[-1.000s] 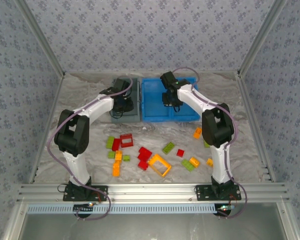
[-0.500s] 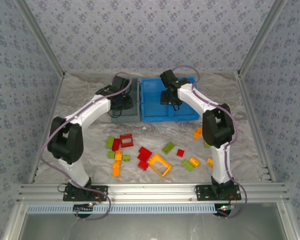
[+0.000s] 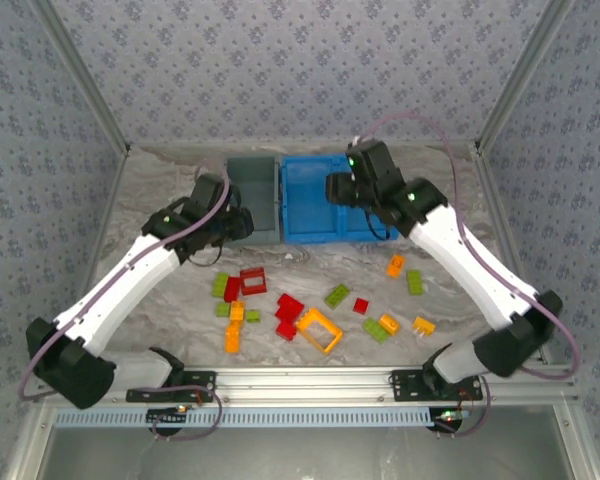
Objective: Sort the legos into containers by color
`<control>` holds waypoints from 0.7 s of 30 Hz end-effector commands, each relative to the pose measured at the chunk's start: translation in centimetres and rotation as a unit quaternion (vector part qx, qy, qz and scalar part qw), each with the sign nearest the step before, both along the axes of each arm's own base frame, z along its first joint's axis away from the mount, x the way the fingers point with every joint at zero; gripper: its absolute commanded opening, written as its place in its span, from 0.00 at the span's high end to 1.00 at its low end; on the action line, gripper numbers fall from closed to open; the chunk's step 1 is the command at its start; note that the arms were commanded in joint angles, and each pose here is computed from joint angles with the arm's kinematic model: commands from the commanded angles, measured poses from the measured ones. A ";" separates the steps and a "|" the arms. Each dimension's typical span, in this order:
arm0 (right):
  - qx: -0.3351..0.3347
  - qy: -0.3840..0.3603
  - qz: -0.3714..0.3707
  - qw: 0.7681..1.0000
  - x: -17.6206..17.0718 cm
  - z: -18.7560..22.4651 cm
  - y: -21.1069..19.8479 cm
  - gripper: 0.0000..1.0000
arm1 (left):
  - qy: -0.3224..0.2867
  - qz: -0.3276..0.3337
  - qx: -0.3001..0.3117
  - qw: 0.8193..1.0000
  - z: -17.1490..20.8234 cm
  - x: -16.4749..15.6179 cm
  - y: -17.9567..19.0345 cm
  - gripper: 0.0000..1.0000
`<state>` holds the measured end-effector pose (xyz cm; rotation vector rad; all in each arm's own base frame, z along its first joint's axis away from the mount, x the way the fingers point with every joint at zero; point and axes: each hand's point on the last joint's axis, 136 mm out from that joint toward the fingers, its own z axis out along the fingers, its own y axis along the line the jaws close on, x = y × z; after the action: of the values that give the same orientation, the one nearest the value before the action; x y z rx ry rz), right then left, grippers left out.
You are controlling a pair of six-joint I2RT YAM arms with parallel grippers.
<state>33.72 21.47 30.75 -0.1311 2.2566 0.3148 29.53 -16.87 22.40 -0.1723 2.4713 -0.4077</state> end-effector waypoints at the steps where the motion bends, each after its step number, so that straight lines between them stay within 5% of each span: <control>1: -0.024 0.019 0.035 0.999 -4.0 -2.9 1.3 0.35 | 0.055 0.013 0.006 0.998 -2.9 -3.7 1.0 0.63; 6: -0.021 0.045 0.090 0.995 -10.0 -7.0 3.6 0.37 | 0.113 0.019 0.014 0.993 -8.4 -7.0 1.0 0.73; 11: 0.020 0.058 0.175 0.983 -14.6 -10.0 7.5 0.37 | 0.133 0.014 0.029 0.991 -12.0 -7.0 0.9 0.74; 21: 0.033 0.072 0.189 0.979 -16.9 -11.7 9.0 0.37 | 0.145 0.016 0.070 0.987 -14.8 -4.2 0.6 0.79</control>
<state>16.73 30.32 18.18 -0.5865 2.3750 0.5691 23.47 -15.85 6.39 -0.2416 2.8241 -0.1972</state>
